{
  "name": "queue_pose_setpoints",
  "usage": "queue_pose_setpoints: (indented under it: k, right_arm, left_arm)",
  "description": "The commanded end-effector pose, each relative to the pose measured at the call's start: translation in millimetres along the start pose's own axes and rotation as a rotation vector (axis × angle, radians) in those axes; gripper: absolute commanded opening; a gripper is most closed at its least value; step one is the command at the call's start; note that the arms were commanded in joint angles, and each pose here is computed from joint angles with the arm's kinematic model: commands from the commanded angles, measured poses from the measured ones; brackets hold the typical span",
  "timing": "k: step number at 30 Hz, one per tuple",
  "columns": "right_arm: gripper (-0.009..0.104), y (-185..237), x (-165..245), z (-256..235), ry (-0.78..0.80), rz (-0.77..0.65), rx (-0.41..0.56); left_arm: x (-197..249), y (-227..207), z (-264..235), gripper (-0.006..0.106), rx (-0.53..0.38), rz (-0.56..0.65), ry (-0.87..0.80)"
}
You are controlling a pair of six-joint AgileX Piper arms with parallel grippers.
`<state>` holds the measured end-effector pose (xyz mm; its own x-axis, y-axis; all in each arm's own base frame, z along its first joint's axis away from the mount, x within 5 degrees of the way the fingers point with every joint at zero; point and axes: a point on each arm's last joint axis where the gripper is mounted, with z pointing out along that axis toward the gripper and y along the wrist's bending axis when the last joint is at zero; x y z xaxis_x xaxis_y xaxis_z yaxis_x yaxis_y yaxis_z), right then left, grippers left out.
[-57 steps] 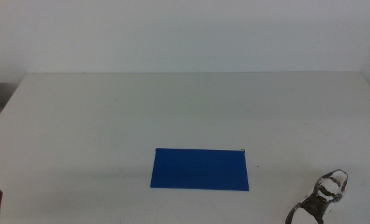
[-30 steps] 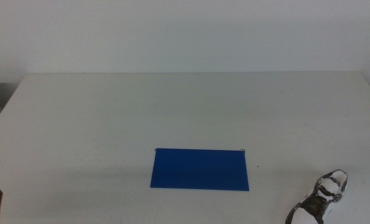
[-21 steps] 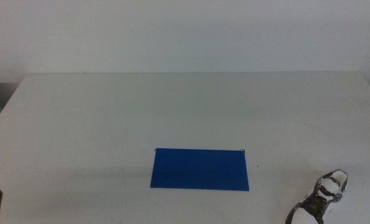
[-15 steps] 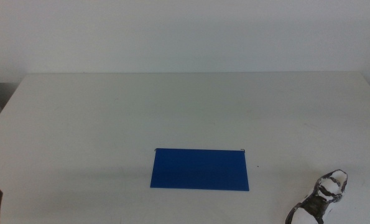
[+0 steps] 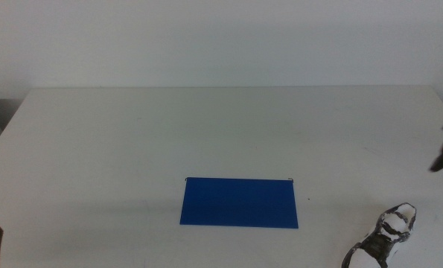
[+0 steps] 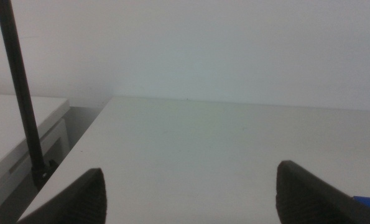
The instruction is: Use one arm to grab the shoe from the table and place it on the mat.
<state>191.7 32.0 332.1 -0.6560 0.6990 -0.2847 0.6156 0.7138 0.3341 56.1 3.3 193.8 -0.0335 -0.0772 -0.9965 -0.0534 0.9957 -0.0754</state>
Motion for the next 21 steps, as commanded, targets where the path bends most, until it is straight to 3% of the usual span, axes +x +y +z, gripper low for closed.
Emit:
queue_pose_setpoints:
  k: [1, 21]
  right_arm:
    - [0.091, 13, 2, -4, -0.005, 0.020, -0.044]
    - [0.091, 41, 8, 83, 0.128, 0.053, 0.219]
  left_arm:
    - [-6, -1, -1, 0.094, 0.019, -0.007, -0.083]
    - [-6, -1, -1, 0.094, 0.019, -0.007, -0.083]
